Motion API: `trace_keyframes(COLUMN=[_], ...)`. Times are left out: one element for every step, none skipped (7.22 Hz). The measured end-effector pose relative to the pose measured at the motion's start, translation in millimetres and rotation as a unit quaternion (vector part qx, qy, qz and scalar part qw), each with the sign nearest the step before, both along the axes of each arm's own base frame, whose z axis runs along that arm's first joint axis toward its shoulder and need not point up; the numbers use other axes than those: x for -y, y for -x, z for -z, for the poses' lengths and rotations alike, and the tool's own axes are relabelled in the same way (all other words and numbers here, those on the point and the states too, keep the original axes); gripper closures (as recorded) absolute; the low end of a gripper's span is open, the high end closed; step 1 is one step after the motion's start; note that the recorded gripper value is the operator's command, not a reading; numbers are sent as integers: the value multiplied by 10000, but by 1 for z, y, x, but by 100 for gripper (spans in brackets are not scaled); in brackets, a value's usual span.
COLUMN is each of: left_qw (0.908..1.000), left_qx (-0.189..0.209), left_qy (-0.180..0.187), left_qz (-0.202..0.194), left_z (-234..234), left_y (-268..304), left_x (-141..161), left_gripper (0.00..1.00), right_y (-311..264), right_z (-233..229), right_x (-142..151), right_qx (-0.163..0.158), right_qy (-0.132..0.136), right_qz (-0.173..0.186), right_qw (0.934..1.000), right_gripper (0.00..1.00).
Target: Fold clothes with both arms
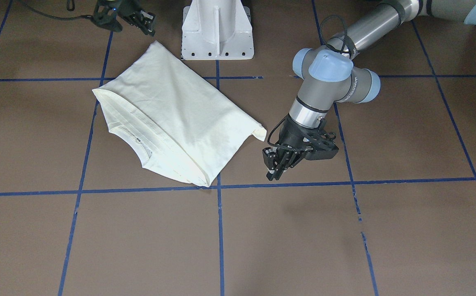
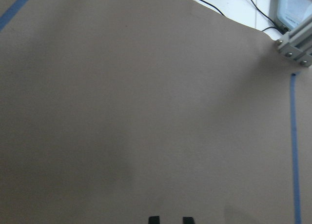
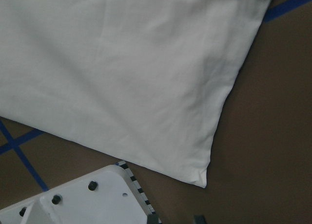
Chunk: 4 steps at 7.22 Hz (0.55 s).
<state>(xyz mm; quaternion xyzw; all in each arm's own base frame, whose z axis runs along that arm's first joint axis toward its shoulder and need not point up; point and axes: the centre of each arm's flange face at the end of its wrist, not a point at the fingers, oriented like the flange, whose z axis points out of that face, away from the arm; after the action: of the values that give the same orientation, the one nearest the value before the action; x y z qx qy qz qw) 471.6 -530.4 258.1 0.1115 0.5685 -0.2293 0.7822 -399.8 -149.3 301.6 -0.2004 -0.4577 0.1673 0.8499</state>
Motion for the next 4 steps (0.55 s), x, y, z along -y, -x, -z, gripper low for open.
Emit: trace_keyframes(left_qw=[9990,9964,9928,9907], left_qx=[-317,-569,-696,-552], left_qy=[247,495,838,1155], left_qz=[-186,-377,-505,-457], left_z=[11,17,14,5], left_y=[-1,-9,-23,-46], left_x=[-25,-60,-99,-132], left_gripper=[65,61,61,61], right_y=[-3,-15,-31,-44], right_z=[3,7,8,3], right_x=[14,43,79,110], right_qx=[31,77,98,46], right_qy=[13,6,-16,-29], right_qz=[-181,-549,-998,-1377], right_qw=[9998,9985,9950,9905], right_gripper=[0,0,0,0])
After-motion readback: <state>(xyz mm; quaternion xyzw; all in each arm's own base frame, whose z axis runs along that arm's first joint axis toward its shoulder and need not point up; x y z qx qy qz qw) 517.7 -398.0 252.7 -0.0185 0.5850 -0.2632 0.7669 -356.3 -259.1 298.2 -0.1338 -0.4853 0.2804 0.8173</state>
